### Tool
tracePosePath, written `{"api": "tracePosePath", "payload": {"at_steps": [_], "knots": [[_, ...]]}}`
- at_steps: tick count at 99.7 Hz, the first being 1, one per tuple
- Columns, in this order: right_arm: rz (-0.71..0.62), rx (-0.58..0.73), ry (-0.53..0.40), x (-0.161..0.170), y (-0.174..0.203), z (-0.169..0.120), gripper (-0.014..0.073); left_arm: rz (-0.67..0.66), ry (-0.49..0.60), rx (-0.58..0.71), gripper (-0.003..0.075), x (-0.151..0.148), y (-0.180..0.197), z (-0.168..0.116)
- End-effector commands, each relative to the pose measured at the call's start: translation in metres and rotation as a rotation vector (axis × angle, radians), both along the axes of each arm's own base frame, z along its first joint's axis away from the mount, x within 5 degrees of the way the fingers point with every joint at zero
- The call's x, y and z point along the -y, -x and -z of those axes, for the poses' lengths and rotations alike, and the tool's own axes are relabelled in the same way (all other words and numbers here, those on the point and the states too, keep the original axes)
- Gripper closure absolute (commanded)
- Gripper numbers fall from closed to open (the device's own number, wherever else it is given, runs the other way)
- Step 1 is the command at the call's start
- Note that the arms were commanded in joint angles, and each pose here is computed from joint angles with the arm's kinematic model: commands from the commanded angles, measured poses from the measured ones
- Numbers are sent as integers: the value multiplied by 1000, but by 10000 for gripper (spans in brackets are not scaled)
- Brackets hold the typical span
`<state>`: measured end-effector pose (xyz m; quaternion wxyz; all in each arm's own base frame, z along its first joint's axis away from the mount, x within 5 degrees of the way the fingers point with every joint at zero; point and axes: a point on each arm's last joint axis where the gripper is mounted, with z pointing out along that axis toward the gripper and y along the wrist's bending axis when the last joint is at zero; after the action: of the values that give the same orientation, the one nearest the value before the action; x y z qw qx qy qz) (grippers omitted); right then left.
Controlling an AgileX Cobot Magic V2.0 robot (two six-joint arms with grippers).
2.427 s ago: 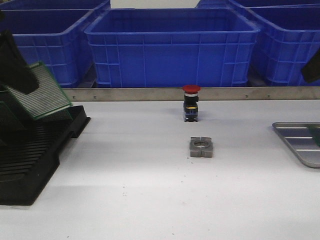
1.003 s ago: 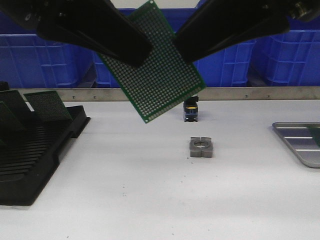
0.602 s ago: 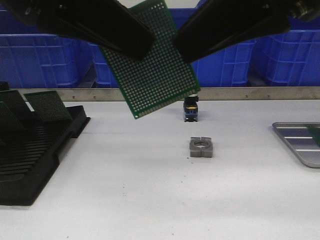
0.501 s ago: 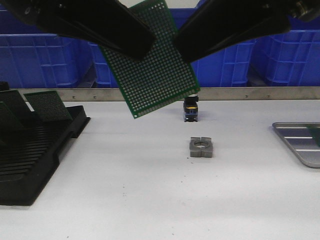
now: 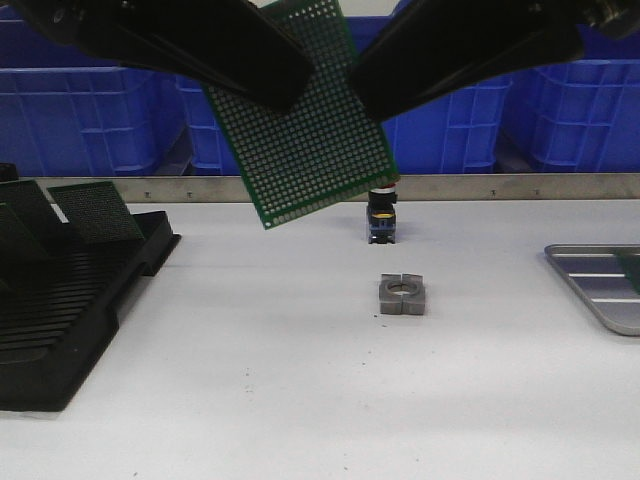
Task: Place circuit board on tray
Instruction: 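Grasp the board with the right gripper and release the left gripper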
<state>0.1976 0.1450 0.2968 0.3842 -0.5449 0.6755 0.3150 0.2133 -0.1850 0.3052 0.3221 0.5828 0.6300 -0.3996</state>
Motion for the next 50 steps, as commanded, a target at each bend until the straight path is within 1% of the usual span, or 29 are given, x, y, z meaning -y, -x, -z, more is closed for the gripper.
{"api": "tracePosePath", "payload": {"at_steps": [1, 11, 18, 22, 25, 32, 37, 44, 50], "knots": [[22, 37, -83, -2, 0, -19, 662, 12, 164, -41, 736, 5, 8, -29], [22, 37, -83, -2, 0, -19, 662, 12, 164, -41, 731, 5, 8, -29], [22, 36, -83, -2, 0, -19, 662, 12, 164, -41, 697, 5, 8, -29], [23, 36, -83, -2, 0, -19, 662, 12, 164, -41, 664, 5, 8, -29], [23, 36, -83, -2, 0, -19, 662, 12, 164, -41, 634, 5, 8, -29], [23, 36, -83, -2, 0, -19, 662, 12, 164, -41, 538, 5, 8, -29], [23, 36, -83, -2, 0, -19, 662, 12, 164, -41, 446, 5, 8, -29], [23, 36, -83, -2, 0, -19, 662, 10, 164, -40, 339, 5, 8, -29], [23, 36, -83, -2, 0, -19, 662, 10, 165, -41, 285, 5, 8, -29]]}}
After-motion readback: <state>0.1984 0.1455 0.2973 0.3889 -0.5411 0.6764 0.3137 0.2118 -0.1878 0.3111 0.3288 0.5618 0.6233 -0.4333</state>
